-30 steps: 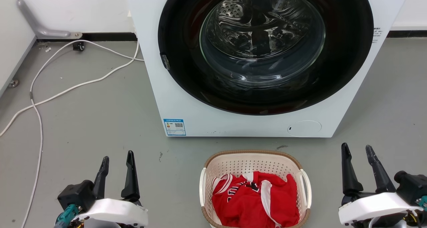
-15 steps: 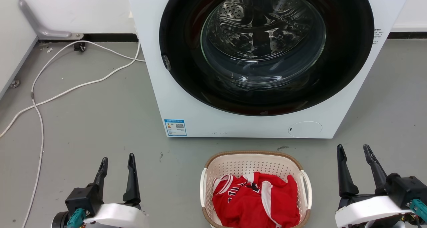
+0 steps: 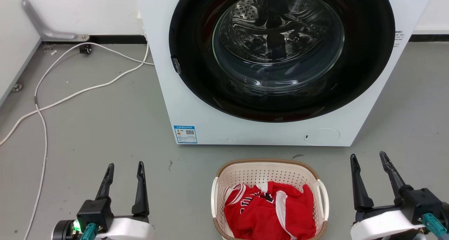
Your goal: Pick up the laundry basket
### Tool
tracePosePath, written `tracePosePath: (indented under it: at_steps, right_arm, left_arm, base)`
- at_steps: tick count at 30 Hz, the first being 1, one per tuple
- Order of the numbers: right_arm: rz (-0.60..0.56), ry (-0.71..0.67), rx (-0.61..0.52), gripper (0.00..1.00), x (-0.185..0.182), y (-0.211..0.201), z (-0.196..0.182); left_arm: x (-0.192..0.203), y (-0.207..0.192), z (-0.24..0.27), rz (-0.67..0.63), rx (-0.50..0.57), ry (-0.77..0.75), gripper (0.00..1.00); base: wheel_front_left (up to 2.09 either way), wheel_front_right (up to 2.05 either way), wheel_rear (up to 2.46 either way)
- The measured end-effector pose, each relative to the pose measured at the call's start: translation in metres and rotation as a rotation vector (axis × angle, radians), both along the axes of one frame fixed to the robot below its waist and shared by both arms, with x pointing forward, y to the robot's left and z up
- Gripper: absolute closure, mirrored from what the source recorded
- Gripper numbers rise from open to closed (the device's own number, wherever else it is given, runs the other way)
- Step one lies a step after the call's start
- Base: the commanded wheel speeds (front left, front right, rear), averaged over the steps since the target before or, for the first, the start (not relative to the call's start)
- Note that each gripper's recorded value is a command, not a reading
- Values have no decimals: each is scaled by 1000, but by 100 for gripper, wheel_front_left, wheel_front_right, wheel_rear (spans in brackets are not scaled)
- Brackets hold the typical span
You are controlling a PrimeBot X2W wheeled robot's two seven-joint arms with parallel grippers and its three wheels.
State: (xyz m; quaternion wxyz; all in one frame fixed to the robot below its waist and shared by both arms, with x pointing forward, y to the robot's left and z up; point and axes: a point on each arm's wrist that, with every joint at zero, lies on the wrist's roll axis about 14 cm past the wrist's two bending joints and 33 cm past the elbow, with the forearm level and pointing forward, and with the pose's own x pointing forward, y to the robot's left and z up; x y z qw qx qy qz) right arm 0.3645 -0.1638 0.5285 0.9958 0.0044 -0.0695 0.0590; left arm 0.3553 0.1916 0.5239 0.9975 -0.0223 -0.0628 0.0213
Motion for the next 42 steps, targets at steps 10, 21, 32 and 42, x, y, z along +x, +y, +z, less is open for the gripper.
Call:
tracePosePath:
  at_steps: [10, 21, 32, 42]
  right_arm:
    - [13, -26, -63, 0, -2, 4, 4]
    - [11, -32, -75, 0, -3, 3, 5]
    - [14, -29, -64, 0, -3, 4, 4]
    - [1, -5, -53, 0, -1, 0, -3]
  left_arm:
    - [-4, 0, 2, -1, 53, -14, 0]
    - [-4, 0, 1, -4, 57, -14, 0]
    - [-5, 2, -1, -4, 53, -7, 0]
    - [-2, -8, -12, -50, 35, 26, 0]
  base:
    - [0, 0, 0]
    - [0, 0, 0]
    - [0, 0, 0]
    - [0, 0, 0]
